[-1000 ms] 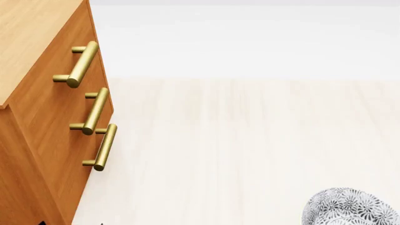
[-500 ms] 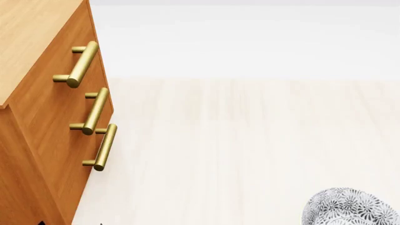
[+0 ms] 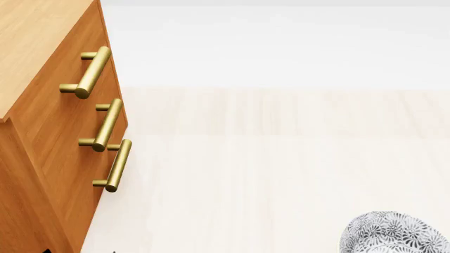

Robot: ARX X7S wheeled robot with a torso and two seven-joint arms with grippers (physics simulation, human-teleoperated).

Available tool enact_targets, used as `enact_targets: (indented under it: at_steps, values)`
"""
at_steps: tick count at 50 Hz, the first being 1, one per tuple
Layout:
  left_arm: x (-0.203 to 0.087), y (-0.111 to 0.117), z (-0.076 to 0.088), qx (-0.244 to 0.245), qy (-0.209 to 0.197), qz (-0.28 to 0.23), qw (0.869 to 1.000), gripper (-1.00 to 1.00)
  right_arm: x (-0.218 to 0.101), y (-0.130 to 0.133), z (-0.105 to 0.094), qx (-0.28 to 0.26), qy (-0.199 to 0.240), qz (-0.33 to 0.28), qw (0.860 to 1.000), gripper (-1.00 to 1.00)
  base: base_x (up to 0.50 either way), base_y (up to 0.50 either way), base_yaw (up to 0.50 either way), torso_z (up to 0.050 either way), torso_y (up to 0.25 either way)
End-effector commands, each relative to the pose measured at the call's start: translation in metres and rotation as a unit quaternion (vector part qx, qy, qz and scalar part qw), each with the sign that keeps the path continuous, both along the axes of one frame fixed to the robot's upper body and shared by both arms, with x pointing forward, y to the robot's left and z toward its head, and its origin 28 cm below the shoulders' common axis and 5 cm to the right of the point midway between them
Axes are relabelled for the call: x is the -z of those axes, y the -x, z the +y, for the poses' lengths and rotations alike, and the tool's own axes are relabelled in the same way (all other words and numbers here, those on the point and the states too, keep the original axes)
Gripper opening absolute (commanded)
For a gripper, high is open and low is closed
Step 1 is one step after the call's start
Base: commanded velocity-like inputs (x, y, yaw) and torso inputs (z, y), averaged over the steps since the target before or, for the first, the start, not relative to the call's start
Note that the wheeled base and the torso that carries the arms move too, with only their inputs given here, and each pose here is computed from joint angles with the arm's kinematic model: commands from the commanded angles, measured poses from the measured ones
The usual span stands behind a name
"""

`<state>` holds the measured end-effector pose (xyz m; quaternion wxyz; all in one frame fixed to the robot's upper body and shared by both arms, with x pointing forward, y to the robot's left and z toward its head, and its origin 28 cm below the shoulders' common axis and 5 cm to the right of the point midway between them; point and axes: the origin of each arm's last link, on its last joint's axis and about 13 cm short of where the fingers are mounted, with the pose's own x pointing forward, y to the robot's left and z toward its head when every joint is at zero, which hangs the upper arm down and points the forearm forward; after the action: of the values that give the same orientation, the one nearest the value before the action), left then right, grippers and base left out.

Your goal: Put the bowl on top of the cabinet.

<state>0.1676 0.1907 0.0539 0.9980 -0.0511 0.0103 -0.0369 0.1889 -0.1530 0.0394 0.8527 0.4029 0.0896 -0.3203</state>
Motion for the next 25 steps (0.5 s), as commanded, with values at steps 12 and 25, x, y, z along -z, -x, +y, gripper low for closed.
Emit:
enact_targets:
  at_steps: [12,25]
  values:
    - [-0.0001,-0.0038,0.0000,-0.002,0.001,-0.006,1.000,1.00,0.0041,-0.0081,0.0001,-0.026,-0.001,0.028,0.999,1.00,0.00,0.00,0.00,0.000,0.000]
    - [-0.0008,-0.0031,0.0006,-0.002,0.002,-0.008,1.000,1.00,0.0016,-0.0081,0.0003,-0.041,0.002,0.002,0.999,1.00,0.00,0.00,0.00,0.000,0.000]
